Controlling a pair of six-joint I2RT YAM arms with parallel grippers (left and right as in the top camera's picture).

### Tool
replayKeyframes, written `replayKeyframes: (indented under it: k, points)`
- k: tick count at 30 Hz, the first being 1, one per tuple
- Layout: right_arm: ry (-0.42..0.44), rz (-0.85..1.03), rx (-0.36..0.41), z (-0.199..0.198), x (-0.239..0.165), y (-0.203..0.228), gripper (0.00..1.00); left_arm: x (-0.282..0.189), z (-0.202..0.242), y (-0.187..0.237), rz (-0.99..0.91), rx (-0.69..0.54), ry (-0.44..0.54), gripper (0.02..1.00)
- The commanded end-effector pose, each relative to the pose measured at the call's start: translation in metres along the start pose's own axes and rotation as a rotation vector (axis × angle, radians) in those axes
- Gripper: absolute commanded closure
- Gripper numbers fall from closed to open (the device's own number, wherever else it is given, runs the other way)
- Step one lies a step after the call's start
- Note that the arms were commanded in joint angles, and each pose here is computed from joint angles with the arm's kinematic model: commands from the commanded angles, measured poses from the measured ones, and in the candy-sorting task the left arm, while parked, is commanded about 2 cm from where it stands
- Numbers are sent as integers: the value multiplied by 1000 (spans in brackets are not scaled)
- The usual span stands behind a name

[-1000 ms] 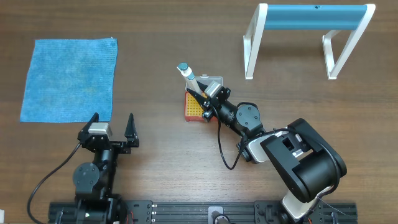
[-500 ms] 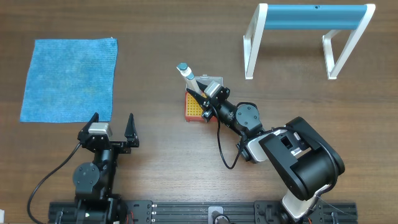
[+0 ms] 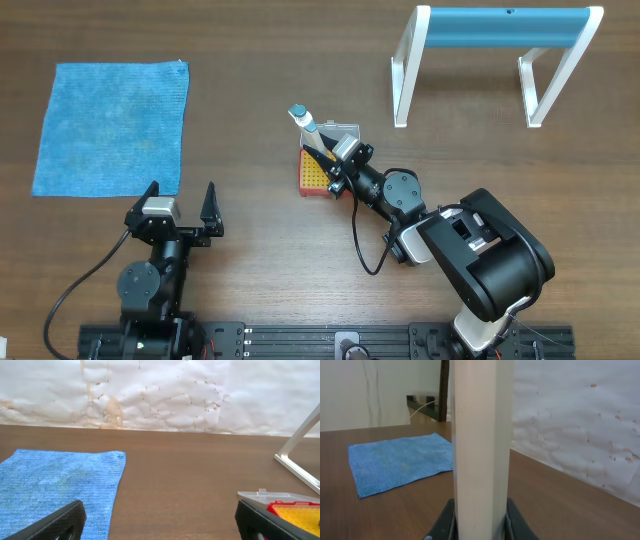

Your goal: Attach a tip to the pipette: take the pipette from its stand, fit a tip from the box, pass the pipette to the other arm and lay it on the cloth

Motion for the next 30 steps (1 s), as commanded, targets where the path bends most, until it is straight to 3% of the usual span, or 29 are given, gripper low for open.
replayKeyframes:
  k: [1, 6, 13, 25, 30]
  points:
    - [16, 126, 39, -3, -12, 33, 919, 0, -2, 1, 5, 13, 15, 53]
    - [11, 75, 21, -4, -4, 18, 921, 0, -2, 1, 5, 13, 15, 53]
    - [-7, -103, -45, -2, 8, -40, 921, 0, -2, 1, 5, 13, 15, 53]
    - [-25, -264, -105, 7, -1, -98, 921, 0, -2, 1, 5, 13, 15, 53]
    - [-59, -305, -46, 16, -7, -118, 921, 0, -2, 1, 6, 13, 15, 53]
Point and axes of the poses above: each gripper's point midway between its finger pads, its own x axis out along the fingers, its own z axis along the line the jaws close on, y = z × x, the point moved 8 cm from there along -x, back along the fingers, and after that the axes turned 10 degrees about x, right-handed, at the moved point
